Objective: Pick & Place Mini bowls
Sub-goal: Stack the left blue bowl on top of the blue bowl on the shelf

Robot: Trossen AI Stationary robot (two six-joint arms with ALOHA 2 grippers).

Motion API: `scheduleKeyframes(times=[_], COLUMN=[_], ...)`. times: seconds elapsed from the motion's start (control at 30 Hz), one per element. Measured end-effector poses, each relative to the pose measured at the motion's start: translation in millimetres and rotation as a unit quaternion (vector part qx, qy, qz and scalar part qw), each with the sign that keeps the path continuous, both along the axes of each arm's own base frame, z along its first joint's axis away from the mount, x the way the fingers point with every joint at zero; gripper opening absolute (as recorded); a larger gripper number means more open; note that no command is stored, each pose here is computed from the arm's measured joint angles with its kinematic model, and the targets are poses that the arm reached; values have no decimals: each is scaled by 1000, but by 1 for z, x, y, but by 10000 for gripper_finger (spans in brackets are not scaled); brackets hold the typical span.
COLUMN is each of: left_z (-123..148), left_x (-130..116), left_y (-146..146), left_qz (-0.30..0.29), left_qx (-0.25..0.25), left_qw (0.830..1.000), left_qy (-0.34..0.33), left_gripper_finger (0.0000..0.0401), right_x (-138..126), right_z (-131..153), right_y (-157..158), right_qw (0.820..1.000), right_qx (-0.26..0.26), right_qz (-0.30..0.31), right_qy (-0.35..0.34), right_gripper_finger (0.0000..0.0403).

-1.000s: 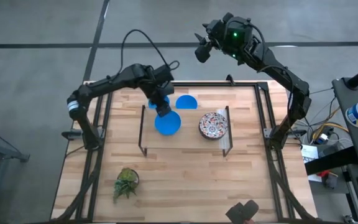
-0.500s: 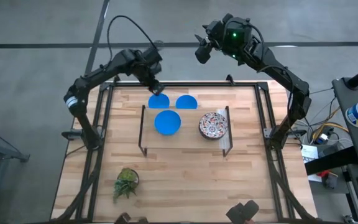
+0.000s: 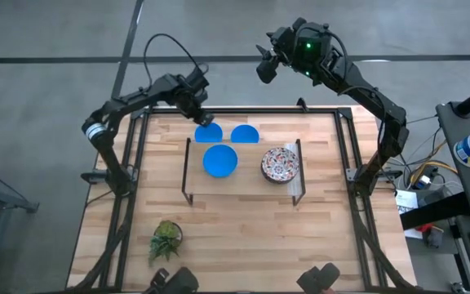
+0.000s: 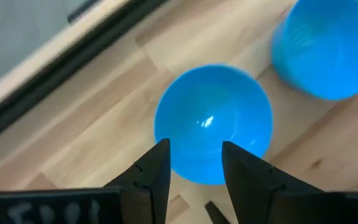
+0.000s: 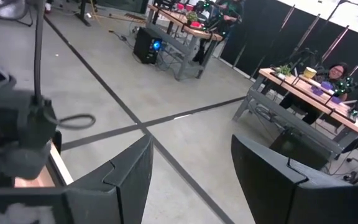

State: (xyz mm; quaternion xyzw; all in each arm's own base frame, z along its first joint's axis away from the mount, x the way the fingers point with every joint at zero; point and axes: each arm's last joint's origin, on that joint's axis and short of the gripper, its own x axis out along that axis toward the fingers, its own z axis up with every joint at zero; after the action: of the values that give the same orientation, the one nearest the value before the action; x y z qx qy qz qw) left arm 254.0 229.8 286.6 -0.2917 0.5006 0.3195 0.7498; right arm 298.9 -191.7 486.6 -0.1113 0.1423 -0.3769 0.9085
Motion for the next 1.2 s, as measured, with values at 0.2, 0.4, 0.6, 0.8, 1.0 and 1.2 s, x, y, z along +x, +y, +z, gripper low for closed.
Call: scheduleKeyframes(times=[0.2, 0.4, 0.6, 0.8, 1.0, 1.2], left_z=[-36, -61, -81, -92, -92, -91], left_x=[-3, -7, -11, -14, -13, -12], left_y=[-3, -6, -9, -11, -10, -5], left_qz=[15, 29, 31, 43, 45, 64], left_qx=[-16, -28, -23, -29, -22, -3], left_qw=[1000, 999, 999, 998, 999, 998], left_qy=[10, 16, 17, 19, 10, 2], left_gripper_finger=[135, 135, 135, 135, 118, 12], right_x=[0, 0, 1, 2, 2, 3], right_z=[0, 0, -3, -7, -7, -8], right_y=[0, 0, 0, -1, -1, -1], right_qw=[1000, 1000, 1000, 1000, 1000, 1000], right_qx=[1, 1, 3, 6, 7, 8], right_qz=[0, 0, 0, 0, 0, 0], right_qy=[-1, -1, 5, 9, 9, 10], right_gripper_finger=[215, 215, 215, 215, 215, 215])
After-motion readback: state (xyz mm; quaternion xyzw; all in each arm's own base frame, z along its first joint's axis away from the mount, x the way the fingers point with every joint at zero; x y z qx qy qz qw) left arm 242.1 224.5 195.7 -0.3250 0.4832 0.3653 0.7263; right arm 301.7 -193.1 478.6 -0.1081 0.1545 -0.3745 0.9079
